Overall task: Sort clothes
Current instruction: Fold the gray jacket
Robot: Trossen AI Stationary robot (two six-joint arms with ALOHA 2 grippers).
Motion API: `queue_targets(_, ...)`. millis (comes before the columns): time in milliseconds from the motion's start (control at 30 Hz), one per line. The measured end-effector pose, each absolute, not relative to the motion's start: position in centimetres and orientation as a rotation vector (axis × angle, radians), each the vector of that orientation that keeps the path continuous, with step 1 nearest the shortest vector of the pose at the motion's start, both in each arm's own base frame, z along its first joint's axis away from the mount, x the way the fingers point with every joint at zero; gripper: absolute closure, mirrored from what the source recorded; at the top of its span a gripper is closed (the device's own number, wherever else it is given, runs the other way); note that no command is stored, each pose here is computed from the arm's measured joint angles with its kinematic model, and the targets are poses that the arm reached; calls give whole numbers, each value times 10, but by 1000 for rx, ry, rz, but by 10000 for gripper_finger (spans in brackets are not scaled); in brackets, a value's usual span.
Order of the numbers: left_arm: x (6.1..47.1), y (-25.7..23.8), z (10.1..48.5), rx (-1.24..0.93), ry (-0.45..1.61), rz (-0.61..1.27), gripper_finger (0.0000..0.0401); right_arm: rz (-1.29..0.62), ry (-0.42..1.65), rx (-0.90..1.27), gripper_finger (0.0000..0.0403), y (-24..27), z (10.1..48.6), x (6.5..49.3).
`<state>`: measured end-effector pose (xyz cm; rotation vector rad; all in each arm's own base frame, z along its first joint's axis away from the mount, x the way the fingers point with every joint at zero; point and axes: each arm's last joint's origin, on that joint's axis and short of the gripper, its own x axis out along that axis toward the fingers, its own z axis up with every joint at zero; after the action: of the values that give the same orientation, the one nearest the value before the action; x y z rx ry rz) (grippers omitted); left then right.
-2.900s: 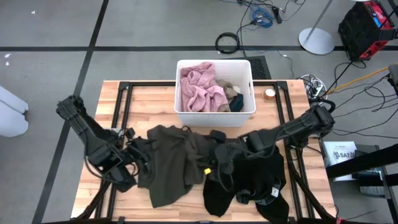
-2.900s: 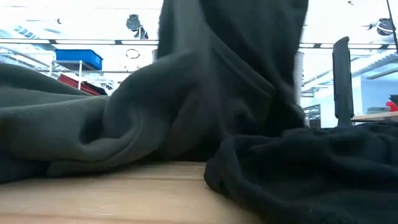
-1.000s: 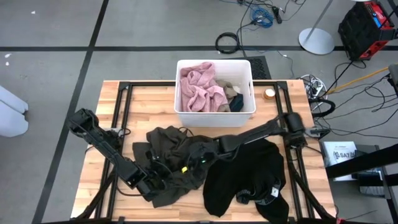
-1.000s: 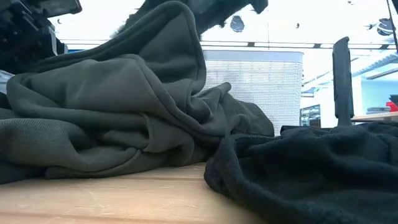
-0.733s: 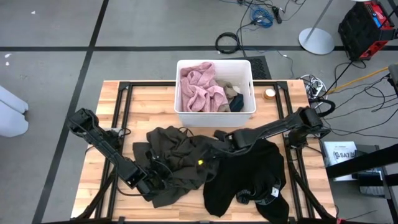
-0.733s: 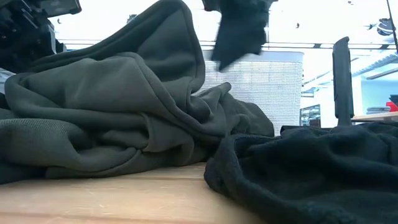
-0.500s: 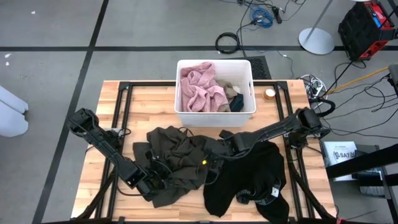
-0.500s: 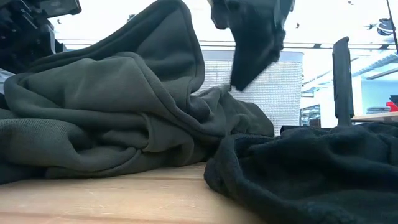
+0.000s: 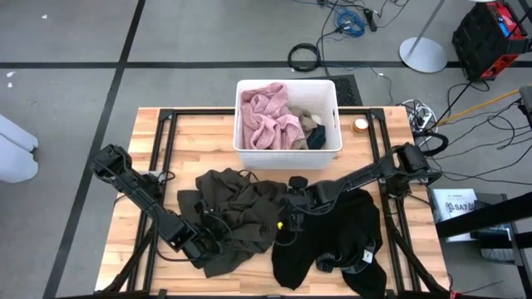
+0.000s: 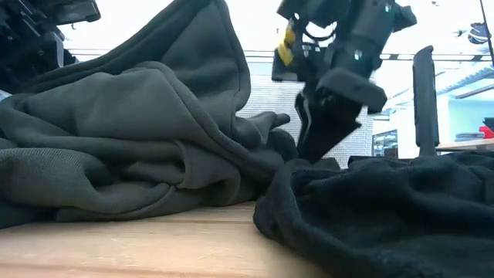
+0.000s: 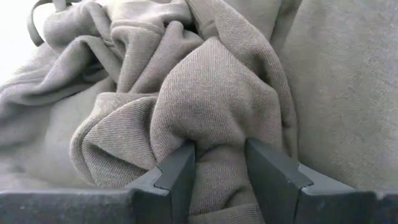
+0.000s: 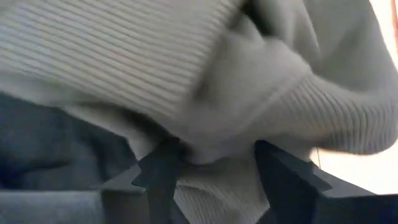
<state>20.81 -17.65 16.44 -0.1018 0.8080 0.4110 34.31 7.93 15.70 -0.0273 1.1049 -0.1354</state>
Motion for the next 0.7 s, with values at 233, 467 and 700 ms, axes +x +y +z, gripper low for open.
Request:
queue_targets(233, 209, -178, 165, -121, 805, 400, 248, -201, 1107, 38, 330, 73, 150, 340)
queue_targets(467, 209, -178, 165, -122, 807, 396, 248, -228, 1018, -48, 396, 85, 168, 349)
queue_targets(700, 200, -185, 169, -144, 800, 367, 248, -282, 974, -192, 400, 110, 236, 362)
